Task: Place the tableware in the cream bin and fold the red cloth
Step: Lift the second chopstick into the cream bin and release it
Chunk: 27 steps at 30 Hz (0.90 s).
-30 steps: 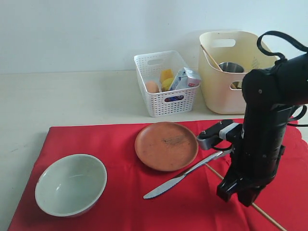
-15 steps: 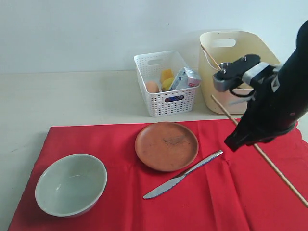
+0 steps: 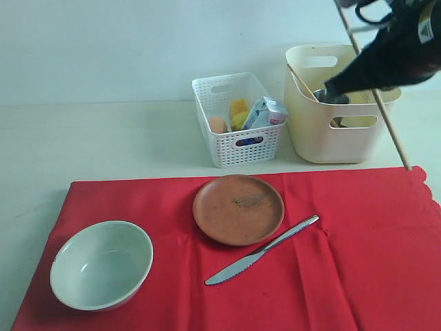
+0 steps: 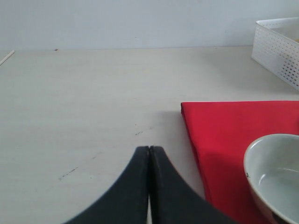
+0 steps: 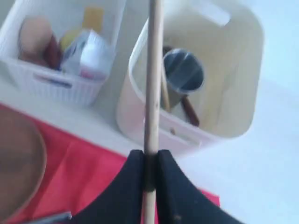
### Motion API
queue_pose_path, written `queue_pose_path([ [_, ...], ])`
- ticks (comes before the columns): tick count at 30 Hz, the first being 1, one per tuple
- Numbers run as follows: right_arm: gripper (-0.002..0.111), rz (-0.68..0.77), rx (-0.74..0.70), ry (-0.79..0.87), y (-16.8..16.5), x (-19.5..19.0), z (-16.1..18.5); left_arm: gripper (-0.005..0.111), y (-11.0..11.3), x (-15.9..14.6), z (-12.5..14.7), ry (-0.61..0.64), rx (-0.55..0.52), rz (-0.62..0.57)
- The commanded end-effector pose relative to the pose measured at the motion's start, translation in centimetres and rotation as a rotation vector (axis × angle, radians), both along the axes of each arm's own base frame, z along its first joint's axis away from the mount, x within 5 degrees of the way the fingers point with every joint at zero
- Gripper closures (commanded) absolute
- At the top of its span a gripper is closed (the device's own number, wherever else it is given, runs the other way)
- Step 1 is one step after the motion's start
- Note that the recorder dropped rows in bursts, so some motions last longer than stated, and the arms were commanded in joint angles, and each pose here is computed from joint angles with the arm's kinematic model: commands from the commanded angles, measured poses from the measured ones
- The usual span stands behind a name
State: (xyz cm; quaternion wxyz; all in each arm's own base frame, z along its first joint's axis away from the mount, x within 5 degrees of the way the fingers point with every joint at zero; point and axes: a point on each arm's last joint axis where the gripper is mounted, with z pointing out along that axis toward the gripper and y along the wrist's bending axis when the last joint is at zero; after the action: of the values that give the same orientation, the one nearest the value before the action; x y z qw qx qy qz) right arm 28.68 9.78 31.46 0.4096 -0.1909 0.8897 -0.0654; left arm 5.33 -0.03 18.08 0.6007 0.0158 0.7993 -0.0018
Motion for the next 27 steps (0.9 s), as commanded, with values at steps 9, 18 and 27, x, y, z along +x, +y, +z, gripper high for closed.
queue_pose_path([
  [9, 0.108, -0.061, 0.244, -0.358, -3.3, 9.3, 3.1, 0.107, 0.0, 0.0, 0.0, -0.011, 0.0, 0.002],
  [18, 0.108, -0.101, 0.252, -0.324, -4.8, 16.4, -2.8, 0.107, 0.0, 0.0, 0.0, -0.011, 0.0, 0.002],
  [27, 0.108, -0.123, 0.195, -0.188, -5.8, 19.6, -10.3, 0.107, 0.0, 0.0, 0.0, -0.011, 0.0, 0.002],
])
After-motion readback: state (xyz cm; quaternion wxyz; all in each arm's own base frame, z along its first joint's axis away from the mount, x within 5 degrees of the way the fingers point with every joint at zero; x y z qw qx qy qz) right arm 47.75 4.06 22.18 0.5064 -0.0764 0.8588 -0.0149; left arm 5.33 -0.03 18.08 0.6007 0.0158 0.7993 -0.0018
